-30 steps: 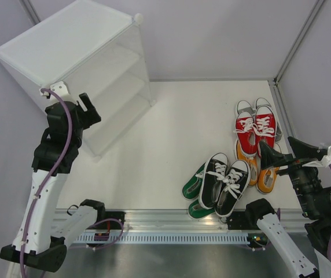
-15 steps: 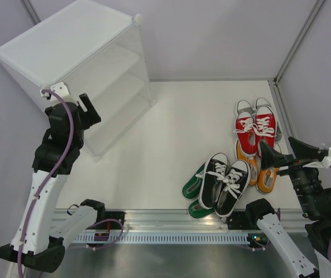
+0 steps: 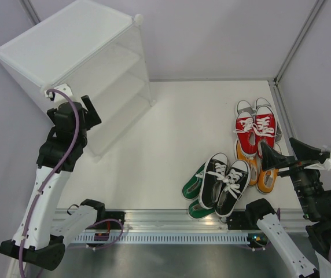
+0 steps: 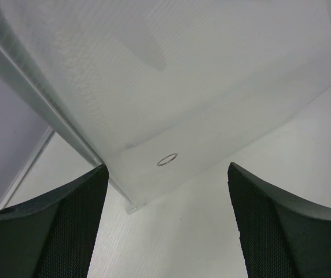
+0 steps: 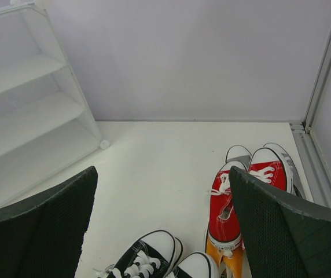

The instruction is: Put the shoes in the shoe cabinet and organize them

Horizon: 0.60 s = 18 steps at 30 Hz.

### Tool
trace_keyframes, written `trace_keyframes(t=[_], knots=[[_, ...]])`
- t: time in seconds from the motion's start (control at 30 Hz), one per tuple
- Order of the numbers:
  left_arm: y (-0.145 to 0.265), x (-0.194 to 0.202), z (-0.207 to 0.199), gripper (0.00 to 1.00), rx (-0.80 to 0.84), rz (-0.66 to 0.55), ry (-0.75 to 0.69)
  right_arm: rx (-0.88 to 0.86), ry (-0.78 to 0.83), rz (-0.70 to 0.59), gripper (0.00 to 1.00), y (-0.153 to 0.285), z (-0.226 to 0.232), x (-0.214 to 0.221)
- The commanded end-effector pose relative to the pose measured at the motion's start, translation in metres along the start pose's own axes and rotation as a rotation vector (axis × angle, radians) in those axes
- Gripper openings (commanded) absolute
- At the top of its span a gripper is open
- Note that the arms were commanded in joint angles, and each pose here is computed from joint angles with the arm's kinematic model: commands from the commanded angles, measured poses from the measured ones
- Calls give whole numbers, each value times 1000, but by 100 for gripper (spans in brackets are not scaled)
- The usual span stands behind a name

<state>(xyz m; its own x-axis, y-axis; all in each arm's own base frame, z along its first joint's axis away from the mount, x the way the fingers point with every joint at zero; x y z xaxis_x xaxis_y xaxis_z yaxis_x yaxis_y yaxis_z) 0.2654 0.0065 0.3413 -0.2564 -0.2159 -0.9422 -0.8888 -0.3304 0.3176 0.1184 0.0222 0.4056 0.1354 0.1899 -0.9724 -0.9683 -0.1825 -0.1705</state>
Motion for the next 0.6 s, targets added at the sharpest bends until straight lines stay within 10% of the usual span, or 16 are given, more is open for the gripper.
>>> trace_keyframes(t=[0.0,0.57], knots=[[1,-11,3,87,-28,-35,28,15,6,-29,98,0,-3,-5],[1,-10,0,87,-21,-29,38,14,4,-35,98,2,-3,-6]])
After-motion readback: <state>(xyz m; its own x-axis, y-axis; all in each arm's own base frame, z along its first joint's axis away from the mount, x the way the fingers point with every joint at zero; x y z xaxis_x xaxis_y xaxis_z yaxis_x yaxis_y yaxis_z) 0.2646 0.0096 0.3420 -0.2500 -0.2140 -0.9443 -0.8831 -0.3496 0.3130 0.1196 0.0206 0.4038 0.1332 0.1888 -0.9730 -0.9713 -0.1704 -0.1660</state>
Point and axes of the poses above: each gripper's point midway between its finger pads, its own y axis back along the fingers, its own z axis along the line the jaws close on, x = y × z, the point moved 2 cm from there along y, back along the fingers
